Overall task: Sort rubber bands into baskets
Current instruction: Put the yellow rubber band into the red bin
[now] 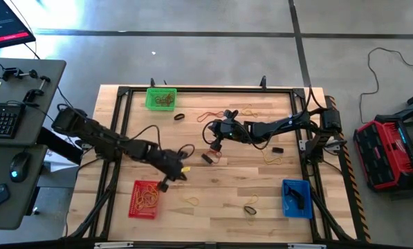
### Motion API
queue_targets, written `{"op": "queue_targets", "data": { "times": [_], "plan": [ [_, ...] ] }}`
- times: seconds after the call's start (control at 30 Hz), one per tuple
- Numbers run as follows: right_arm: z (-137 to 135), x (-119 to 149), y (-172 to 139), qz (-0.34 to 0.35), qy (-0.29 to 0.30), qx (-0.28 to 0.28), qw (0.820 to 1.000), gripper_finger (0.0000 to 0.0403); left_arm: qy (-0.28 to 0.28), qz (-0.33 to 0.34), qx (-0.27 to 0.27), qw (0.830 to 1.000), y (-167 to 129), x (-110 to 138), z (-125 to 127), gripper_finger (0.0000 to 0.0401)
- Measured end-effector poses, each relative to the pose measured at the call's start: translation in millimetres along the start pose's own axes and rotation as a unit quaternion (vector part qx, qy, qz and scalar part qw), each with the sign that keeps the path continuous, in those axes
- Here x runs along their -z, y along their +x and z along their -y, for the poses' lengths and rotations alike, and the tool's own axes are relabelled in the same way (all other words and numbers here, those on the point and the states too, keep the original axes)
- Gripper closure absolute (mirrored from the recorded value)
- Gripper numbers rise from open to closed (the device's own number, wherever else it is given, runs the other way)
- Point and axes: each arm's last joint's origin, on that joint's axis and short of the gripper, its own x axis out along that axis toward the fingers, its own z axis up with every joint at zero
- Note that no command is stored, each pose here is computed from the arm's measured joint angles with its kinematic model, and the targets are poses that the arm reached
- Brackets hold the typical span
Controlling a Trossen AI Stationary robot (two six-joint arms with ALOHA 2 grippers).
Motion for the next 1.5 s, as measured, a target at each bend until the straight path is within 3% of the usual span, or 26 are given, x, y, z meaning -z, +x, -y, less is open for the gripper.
{"op": "queue_targets", "data": {
  "times": [0.3,0.63,0.83,1.0,1.27,1.5],
  "plan": [
    [0,0,0,0.0,0.0,0.0,1.0,0.0403,0.035,0.0,0.017,0.999,3,-3,17,0.0386],
    [0,0,0,0.0,0.0,0.0,1.0,0.0403,0.074,-0.043,0.008,0.996,21,9,27,0.0342],
    [0,0,0,0.0,0.0,0.0,1.0,0.0403,0.069,-0.069,-0.007,0.995,30,16,28,0.0318],
    [0,0,0,0.0,0.0,0.0,1.0,0.0403,0.034,-0.09,-0.015,0.995,38,24,24,0.031],
    [0,0,0,0.0,0.0,0.0,1.0,0.0403,0.004,-0.1,-0.024,0.995,43,27,23,0.0317],
    [0,0,0,0.0,0.0,0.0,1.0,0.0403,0.014,-0.1,-0.02,0.995,43,27,25,0.0378]
  ]
}}
